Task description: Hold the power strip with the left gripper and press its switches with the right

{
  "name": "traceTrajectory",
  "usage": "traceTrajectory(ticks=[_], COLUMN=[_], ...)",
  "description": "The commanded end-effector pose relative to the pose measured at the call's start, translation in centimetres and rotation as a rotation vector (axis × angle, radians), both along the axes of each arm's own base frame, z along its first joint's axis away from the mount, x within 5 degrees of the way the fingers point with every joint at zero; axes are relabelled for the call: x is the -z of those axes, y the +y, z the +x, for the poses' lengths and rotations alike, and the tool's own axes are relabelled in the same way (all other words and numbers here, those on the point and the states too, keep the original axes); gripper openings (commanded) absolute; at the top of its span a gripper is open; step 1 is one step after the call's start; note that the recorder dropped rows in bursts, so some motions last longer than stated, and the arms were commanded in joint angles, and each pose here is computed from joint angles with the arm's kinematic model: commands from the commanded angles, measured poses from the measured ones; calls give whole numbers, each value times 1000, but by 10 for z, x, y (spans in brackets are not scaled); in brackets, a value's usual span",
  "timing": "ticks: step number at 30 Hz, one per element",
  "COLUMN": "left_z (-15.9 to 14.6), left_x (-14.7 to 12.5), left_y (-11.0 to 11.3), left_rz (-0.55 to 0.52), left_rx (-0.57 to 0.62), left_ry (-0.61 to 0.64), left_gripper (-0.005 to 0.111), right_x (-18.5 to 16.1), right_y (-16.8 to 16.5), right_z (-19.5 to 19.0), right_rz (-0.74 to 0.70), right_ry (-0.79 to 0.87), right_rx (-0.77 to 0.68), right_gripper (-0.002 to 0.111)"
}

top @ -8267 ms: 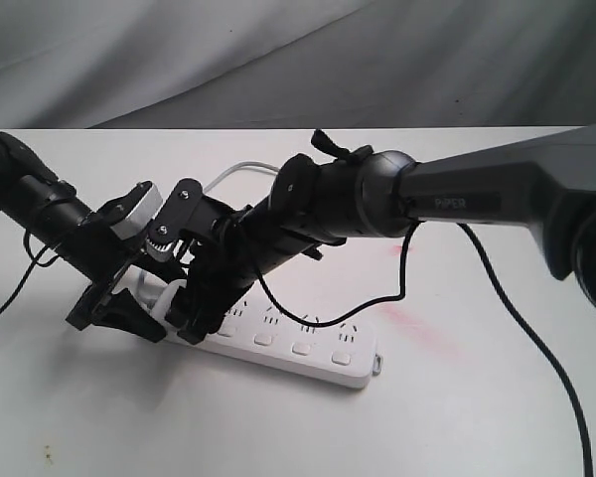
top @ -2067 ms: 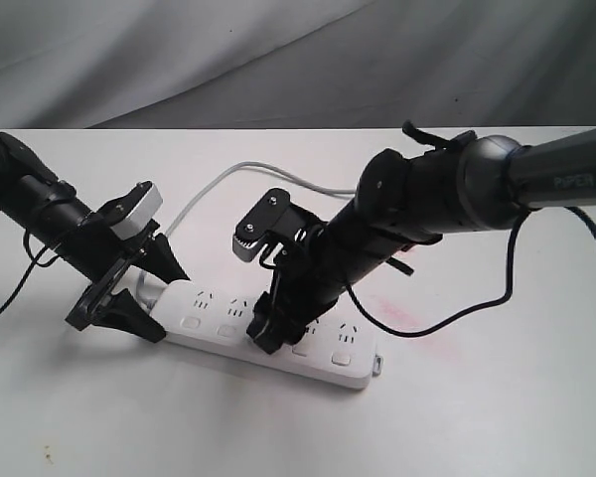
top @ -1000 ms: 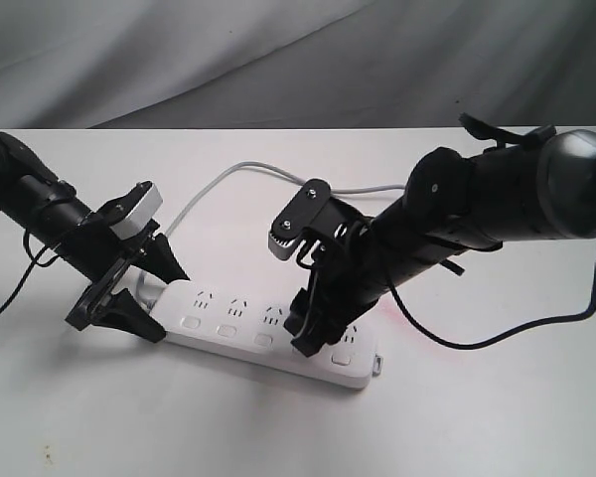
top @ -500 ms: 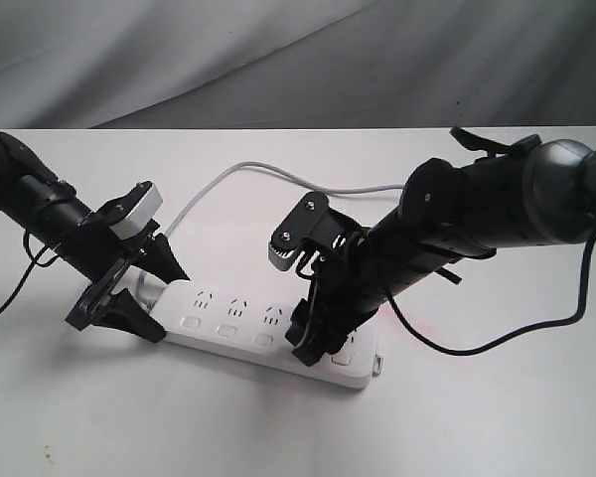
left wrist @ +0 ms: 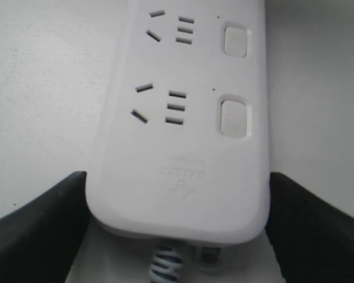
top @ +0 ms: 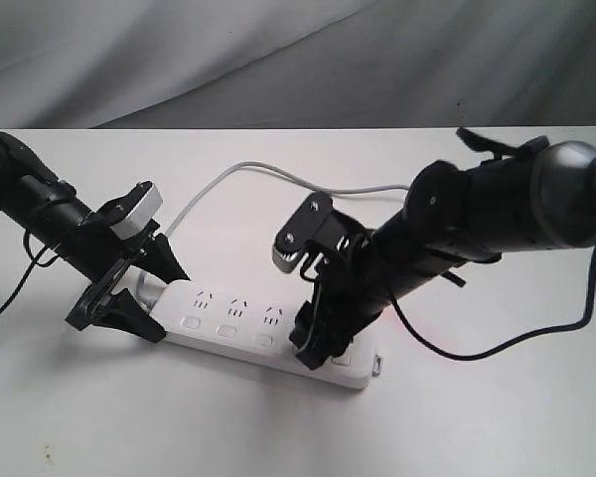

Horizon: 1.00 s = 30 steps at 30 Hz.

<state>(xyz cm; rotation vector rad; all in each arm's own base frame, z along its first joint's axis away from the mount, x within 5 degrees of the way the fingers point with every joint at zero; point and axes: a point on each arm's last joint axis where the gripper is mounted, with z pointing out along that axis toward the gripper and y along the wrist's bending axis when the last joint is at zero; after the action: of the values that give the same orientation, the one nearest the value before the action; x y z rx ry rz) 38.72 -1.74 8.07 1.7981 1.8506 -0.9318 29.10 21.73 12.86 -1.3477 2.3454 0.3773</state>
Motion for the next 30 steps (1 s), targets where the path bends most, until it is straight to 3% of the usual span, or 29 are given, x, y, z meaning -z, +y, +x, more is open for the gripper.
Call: traceTrajectory(ticks=[1,6,8,12,30], left_z=[-7,-7,-7,-7,-7], left_x=[12,12,12,12,12], left_y=[2,2,2,2,2], left_rz=[60,59,59,59,59], left_rx=[37,38,38,38,38], left_ry=[37,38,38,38,38], left_gripper=[45,45,45,45,45], right_x=[16,-54,-59,-43,-17], right_y=[-3,-15,-29,-47,-35], right_z=[-4,1,1,-12,-17], right_rz=[-30,61,59,44,14], right_ry=[53,-150,-124,-62,-3], right_rx=[-10,17,41,97,64], right_gripper=[60,60,60,60,60])
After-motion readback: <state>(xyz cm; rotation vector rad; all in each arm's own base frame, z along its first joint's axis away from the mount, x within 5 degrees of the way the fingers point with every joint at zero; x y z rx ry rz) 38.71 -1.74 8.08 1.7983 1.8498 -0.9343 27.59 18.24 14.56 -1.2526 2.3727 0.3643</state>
